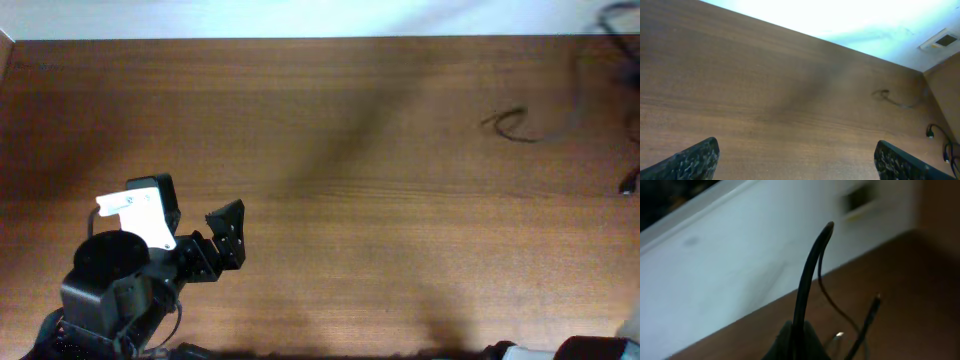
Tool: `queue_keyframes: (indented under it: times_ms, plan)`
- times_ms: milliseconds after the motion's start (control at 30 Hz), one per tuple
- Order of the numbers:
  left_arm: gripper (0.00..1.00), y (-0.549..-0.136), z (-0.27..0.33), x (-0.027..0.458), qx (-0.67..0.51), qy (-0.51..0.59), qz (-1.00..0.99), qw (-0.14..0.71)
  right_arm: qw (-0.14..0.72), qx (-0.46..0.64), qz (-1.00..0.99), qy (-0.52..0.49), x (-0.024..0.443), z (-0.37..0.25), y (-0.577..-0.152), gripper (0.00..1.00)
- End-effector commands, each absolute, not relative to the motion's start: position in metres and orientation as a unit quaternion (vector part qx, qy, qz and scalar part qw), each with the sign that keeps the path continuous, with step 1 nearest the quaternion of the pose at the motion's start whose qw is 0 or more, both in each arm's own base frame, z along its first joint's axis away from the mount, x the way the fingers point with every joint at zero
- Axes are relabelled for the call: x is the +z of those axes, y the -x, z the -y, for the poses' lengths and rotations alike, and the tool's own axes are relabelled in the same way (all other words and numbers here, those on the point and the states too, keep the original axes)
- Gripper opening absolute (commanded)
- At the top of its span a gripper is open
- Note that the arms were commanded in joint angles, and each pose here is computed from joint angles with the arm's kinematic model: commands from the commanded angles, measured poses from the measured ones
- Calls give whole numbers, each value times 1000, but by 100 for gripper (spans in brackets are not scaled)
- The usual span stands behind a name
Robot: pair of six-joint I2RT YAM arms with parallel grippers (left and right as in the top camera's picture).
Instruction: Untangle cables
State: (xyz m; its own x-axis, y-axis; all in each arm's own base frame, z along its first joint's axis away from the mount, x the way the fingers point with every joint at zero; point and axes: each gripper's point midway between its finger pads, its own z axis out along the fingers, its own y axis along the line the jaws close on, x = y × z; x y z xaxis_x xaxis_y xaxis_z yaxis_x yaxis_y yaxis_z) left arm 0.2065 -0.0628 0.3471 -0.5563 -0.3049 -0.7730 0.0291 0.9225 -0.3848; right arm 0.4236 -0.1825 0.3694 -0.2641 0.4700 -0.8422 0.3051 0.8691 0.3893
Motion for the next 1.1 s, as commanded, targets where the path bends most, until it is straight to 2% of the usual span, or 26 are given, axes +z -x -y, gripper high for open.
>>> queue_keyframes:
  times_ms: [0, 133, 300, 333, 367, 533, 633, 700, 767, 900, 1000, 1067]
  plan:
    - [99, -205, 63, 350, -179, 71, -862, 469, 587, -8, -758, -284, 397, 252, -380, 4]
    - [99, -205, 63, 350, -180, 73, -861, 469, 567, -101, -716, -394, 384, 350, -310, 4]
    - [99, -208, 64, 355, -184, 73, -856, 478, 501, -133, -713, -473, 338, 393, -271, 4]
    - [99, -208, 64, 355, -184, 73, -856, 478, 487, -144, -706, -494, 332, 397, -264, 27]
    - [99, -208, 64, 355, -184, 73, -856, 478, 463, -162, -678, -547, 322, 406, -249, 99]
    - [99, -208, 64, 356, -184, 73, -855, 480, 482, -59, -709, -512, 312, 386, -283, 99]
    - [99, -209, 64, 358, -184, 73, -853, 483, 512, 75, -739, -431, 323, 342, -319, 99]
    - [99, -212, 64, 363, -188, 74, -846, 493, 521, 126, -744, -398, 338, 316, -323, 99]
    - [99, -216, 58, 369, -175, 85, -838, 510, 522, 112, -742, -405, 350, 306, -311, 99]
    - [99, -229, 52, 397, -174, 103, -801, 564, 493, 9, -740, -457, 360, 287, -276, 99]
    - [99, -235, 31, 411, -136, 142, -776, 600, 506, 33, -766, -395, 382, 225, -286, 99]
    - [99, -235, 24, 412, -121, 154, -772, 605, 524, 35, -789, -319, 400, 175, -291, 99]
